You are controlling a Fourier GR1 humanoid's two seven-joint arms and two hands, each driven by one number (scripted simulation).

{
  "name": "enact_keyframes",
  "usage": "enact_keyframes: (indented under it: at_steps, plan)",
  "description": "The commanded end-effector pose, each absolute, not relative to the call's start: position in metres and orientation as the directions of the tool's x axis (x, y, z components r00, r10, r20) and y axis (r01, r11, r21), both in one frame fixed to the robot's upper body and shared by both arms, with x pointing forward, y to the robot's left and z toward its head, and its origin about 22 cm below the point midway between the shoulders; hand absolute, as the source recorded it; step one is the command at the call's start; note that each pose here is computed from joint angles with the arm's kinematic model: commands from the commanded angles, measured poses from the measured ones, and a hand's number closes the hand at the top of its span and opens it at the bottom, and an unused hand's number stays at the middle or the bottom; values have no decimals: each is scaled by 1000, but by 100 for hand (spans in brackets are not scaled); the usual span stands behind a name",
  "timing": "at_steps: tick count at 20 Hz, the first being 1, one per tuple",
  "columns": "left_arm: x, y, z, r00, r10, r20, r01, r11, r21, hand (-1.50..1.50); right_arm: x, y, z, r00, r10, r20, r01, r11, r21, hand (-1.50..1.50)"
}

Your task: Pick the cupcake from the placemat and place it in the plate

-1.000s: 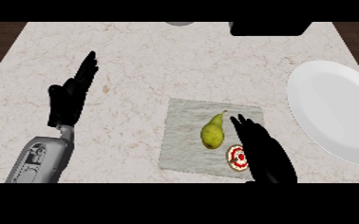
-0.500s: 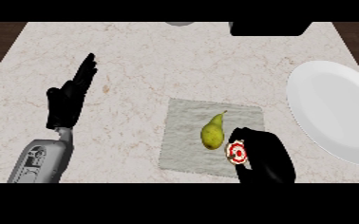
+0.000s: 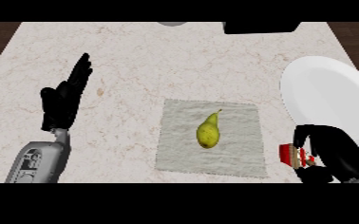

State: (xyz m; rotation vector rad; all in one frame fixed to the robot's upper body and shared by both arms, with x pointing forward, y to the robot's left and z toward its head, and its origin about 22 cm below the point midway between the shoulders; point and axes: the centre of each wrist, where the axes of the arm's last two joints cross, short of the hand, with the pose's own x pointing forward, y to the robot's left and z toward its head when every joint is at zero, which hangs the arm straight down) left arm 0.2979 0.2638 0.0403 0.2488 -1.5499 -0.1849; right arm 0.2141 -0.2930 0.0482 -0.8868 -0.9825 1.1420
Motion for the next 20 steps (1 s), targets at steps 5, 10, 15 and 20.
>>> enact_keyframes:
  at_steps: [5, 10, 15, 20]
  plan:
    - [292, 271, 32, 29, -271, 962, -63, 960, 272, 0, 215, -445, 114, 164, 969, 182, -113, 202, -973, 150]
    - [292, 274, 34, 33, -258, 966, -60, 964, 260, 0, 208, -496, 154, 0, 955, 296, 167, 291, -942, 150]
    - [296, 270, 37, 4, -269, 963, -39, 962, 269, 0, 187, -551, 190, -204, 919, 338, 255, 383, -888, 150]
    - [304, 251, 43, -16, -268, 963, 10, 963, 268, 0, 167, -598, 196, -312, 846, 432, 214, 506, -836, 150]
